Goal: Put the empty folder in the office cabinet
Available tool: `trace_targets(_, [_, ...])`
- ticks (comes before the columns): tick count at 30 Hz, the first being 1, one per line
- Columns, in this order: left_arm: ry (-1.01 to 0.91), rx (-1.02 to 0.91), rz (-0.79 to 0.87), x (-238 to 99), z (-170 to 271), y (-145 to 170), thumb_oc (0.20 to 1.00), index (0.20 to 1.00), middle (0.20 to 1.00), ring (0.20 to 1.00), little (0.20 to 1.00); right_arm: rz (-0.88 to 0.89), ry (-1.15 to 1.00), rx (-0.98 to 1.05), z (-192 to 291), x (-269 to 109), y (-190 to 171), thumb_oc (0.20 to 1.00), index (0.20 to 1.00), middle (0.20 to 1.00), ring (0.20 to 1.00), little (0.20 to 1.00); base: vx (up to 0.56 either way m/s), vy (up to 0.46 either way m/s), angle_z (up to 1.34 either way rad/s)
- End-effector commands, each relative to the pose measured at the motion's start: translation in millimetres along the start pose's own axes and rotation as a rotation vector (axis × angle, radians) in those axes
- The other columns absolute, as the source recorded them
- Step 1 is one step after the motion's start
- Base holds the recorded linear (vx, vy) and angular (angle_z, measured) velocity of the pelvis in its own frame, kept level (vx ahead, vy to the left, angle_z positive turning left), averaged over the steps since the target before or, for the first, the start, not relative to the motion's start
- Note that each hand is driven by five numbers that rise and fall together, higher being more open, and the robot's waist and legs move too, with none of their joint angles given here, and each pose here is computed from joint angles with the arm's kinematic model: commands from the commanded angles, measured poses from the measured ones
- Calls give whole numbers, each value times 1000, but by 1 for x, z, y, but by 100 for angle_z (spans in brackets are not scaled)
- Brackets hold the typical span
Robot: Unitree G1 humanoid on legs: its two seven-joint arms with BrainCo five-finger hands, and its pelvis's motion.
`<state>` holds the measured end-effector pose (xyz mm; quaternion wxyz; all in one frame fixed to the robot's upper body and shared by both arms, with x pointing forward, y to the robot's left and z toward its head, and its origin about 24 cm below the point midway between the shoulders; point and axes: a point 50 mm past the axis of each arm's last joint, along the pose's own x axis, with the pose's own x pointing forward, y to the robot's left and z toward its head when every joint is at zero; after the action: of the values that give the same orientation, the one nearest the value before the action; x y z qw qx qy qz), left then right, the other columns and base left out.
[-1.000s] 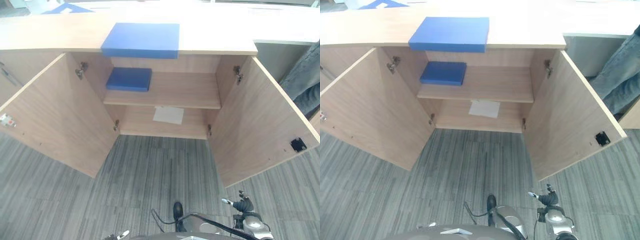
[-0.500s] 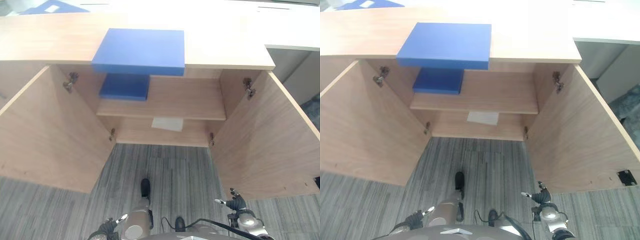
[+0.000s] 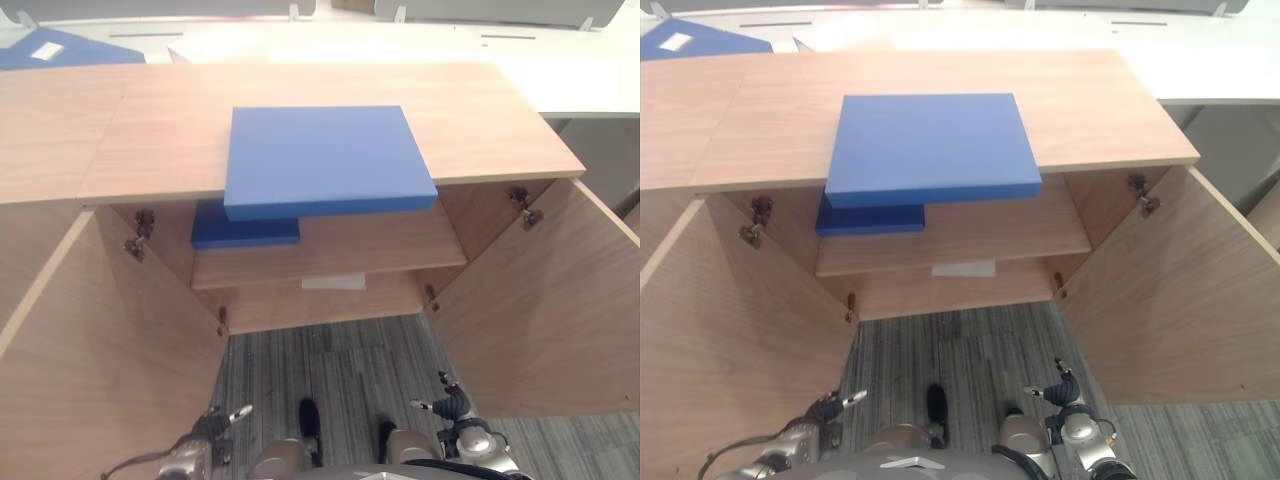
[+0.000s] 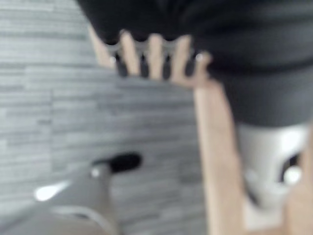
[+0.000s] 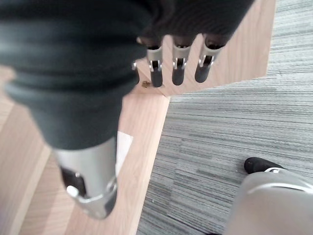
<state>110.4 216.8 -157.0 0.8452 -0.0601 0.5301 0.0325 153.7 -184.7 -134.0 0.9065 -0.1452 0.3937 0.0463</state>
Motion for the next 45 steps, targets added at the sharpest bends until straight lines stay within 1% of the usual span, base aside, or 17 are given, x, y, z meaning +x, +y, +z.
trace_targets(1, [-51, -4, 22, -2, 9, 10, 1000, 1000, 1000, 1000, 1000, -80, -86, -98, 18, 3, -26, 1000, 1000, 1000, 1000, 1000, 20, -138, -19])
trace_targets(5, [-86, 7, 47, -4, 8, 12, 1000, 1000, 1000, 1000, 1000, -71, -82, -118, 18, 3, -29, 1000, 1000, 1000, 1000, 1000, 65, -189, -10])
trace_targets(10, [-197, 71, 92, -5, 26, 8, 1000, 1000, 1000, 1000, 1000, -44, -50, -142, 11, 1, -30, 1000, 1000, 1000, 1000, 1000, 71, -223, -3])
trace_targets(15, [-362, 143, 174, -11, 59, 4, 1000, 1000, 1000, 1000, 1000, -50, -27, -138, 10, 1, -44, 1000, 1000, 1000, 1000, 1000, 25, -160, 23])
trace_targets(17, [-475, 175, 269, -19, 77, 8, 1000, 1000, 1000, 1000, 1000, -58, -20, -133, 9, 0, -49, 1000, 1000, 1000, 1000, 1000, 16, -78, 7])
trace_targets(19, [-527, 210, 327, -24, 84, 12, 1000, 1000, 1000, 1000, 1000, -63, -11, -125, 7, -1, -50, 1000, 1000, 1000, 1000, 1000, 10, -17, 15])
trace_targets(20, [-574, 250, 409, -30, 92, 17, 1000, 1000, 1000, 1000, 1000, -67, 0, -112, 5, -2, -51, 1000, 1000, 1000, 1000, 1000, 3, 6, 17])
trace_targets(22, [-590, 273, 494, -35, 95, 24, 1000, 1000, 1000, 1000, 1000, -76, 9, -99, 3, -3, -51, 1000, 1000, 1000, 1000, 1000, 0, 8, 6])
trace_targets(24, [-611, 244, 672, -44, 95, 41, 1000, 1000, 1000, 1000, 1000, -87, 25, -78, -3, -5, -53, 1000, 1000, 1000, 1000, 1000, 4, 52, 0])
trace_targets(25, [-611, 244, 673, -44, 95, 41, 1000, 1000, 1000, 1000, 1000, -87, 25, -79, -3, -5, -53, 1000, 1000, 1000, 1000, 1000, 9, 51, -2])
trace_targets(28, [-681, 254, 855, -56, 98, 55, 1000, 1000, 1000, 1000, 1000, -88, 40, -61, -9, -6, -51, 1000, 1000, 1000, 1000, 1000, 7, 41, 0])
trace_targets(30, [-758, 298, 967, -67, 106, 62, 1000, 1000, 1000, 1000, 1000, -85, 46, -60, -13, -8, -49, 1000, 1000, 1000, 1000, 1000, 11, 44, 0])
trace_targets(31, [-841, 377, 1065, -79, 114, 68, 1000, 1000, 1000, 1000, 1000, -81, 48, -63, -16, -9, -47, 1000, 1000, 1000, 1000, 1000, 16, 33, 0])
trace_targets(35, [-940, 468, 1155, -95, 130, 72, 1000, 1000, 1000, 1000, 1000, -77, 51, -61, -19, -11, -45, 1000, 1000, 1000, 1000, 1000, 12, 12, -1])
trace_targets(36, [-1042, 571, 1209, -111, 148, 74, 1000, 1000, 1000, 1000, 1000, -77, 58, -54, -22, -12, -44, 1000, 1000, 1000, 1000, 1000, 41, 21, -3])
trace_targets(41, [-1249, 802, 1249, -146, 191, 66, 1000, 1000, 1000, 1000, 1000, -79, 71, -49, -27, -15, -41, 1000, 1000, 1000, 1000, 1000, 39, 19, -1])
trace_targets(45, [-1374, 889, 1248, -160, 209, 56, 1000, 1000, 1000, 1000, 1000, -88, 82, -38, -29, -15, -40, 1000, 1000, 1000, 1000, 1000, 31, 10, -6])
